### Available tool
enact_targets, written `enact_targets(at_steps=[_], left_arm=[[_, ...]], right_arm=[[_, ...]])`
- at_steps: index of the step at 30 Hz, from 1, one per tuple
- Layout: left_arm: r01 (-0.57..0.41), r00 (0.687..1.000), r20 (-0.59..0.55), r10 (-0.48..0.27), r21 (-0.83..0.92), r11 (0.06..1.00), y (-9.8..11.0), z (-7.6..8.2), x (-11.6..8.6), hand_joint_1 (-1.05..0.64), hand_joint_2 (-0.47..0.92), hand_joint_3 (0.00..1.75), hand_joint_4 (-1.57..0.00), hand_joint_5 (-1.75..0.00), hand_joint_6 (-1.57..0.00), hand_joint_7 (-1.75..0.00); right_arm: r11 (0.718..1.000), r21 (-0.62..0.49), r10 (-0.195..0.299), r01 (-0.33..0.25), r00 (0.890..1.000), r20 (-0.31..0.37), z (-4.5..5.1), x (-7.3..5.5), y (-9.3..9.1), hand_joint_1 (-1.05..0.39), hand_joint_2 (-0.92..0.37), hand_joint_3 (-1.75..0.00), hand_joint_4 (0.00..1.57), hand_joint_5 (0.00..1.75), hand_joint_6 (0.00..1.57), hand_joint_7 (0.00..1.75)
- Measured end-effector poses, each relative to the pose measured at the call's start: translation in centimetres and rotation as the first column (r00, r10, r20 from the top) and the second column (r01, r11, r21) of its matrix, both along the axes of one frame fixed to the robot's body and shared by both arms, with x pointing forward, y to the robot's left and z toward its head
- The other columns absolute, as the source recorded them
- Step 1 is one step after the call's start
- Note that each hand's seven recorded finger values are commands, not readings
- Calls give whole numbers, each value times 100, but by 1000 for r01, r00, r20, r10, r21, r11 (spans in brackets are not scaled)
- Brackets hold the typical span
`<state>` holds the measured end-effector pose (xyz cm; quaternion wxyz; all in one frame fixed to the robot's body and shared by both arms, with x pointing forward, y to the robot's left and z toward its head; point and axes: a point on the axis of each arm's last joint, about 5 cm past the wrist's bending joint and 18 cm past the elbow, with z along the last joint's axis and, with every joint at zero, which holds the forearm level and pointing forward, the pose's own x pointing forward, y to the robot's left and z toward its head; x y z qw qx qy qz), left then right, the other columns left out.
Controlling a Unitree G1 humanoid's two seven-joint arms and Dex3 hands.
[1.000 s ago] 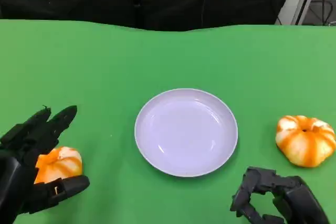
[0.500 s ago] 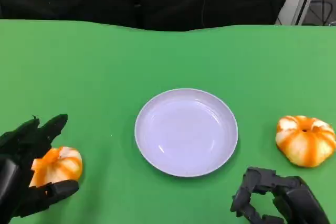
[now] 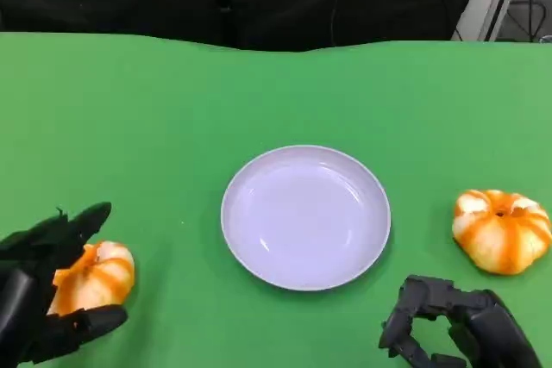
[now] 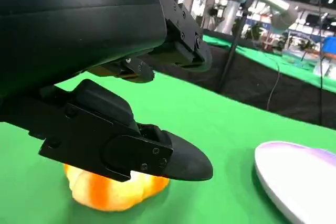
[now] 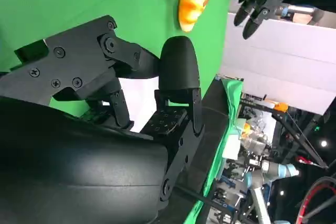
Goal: Grasp the bread from the table and place it into the plate.
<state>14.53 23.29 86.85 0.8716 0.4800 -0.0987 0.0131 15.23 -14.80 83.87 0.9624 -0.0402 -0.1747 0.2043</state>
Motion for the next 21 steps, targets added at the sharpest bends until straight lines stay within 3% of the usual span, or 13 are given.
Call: enact_targets(at_steps=[21], left_arm=[[0, 979, -204, 0, 2, 1000, 9, -300, 171, -88, 92, 27, -51, 0, -51, -1]], right_arm=[[1000, -1, -1, 1, 1000, 4, 13, -9, 0, -23, -68, -79, 79, 158, 80, 130]])
